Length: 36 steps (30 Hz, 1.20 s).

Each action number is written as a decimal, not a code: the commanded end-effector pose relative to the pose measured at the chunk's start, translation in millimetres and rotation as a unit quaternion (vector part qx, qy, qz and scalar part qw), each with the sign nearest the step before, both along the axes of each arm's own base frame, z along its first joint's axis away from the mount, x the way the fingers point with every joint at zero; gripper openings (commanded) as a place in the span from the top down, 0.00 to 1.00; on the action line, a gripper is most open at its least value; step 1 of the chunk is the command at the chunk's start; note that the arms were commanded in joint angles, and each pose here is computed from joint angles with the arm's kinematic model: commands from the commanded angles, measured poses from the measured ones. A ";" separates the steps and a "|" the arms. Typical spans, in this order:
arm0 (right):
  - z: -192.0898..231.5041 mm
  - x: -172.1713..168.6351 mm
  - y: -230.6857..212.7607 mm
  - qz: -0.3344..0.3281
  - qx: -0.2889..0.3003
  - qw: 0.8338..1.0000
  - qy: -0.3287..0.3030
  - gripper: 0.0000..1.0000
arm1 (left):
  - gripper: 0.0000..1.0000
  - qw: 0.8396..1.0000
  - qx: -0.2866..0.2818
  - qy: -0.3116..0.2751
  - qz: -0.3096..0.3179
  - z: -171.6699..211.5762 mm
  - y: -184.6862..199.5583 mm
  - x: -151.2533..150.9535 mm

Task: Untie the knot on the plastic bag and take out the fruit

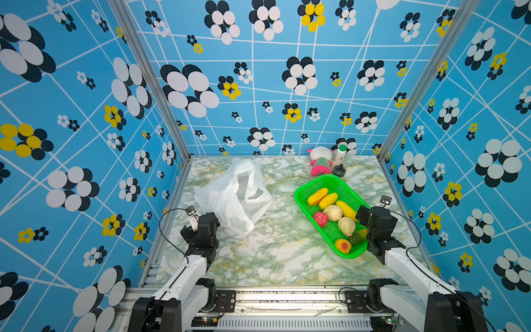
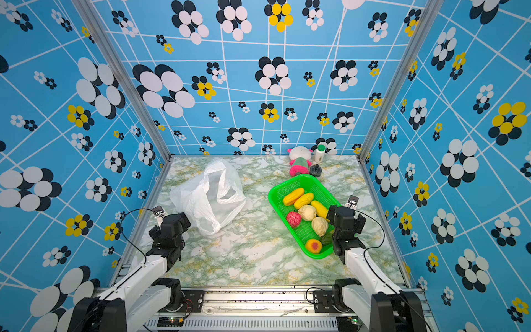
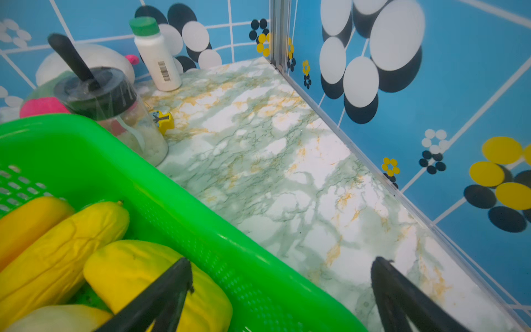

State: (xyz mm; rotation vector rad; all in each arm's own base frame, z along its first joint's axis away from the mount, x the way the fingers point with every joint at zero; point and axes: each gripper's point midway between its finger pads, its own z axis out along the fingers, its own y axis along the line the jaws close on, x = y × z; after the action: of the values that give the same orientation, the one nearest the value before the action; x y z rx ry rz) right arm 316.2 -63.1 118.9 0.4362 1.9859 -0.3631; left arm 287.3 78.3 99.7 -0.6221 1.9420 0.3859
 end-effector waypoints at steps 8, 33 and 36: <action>7.5 32.2 21.2 0.071 -0.001 0.994 -0.088 0.01 | 0.01 0.993 0.002 -0.098 -0.071 27.5 -19.1 38.0; -19.9 70.4 22.1 0.078 -0.030 0.994 -0.073 0.01 | 0.01 0.972 0.086 -0.063 -0.209 14.2 -68.9 98.6; -19.9 70.1 22.7 0.079 -0.027 0.994 -0.065 0.01 | 0.01 0.969 0.064 -0.070 -0.229 4.4 -67.0 107.8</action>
State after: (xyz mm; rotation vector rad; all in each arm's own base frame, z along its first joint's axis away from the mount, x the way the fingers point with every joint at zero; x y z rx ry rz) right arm 393.3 -30.7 120.1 0.1965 1.7865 -0.2356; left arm 383.5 15.8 105.8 -0.1135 1.8529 0.2605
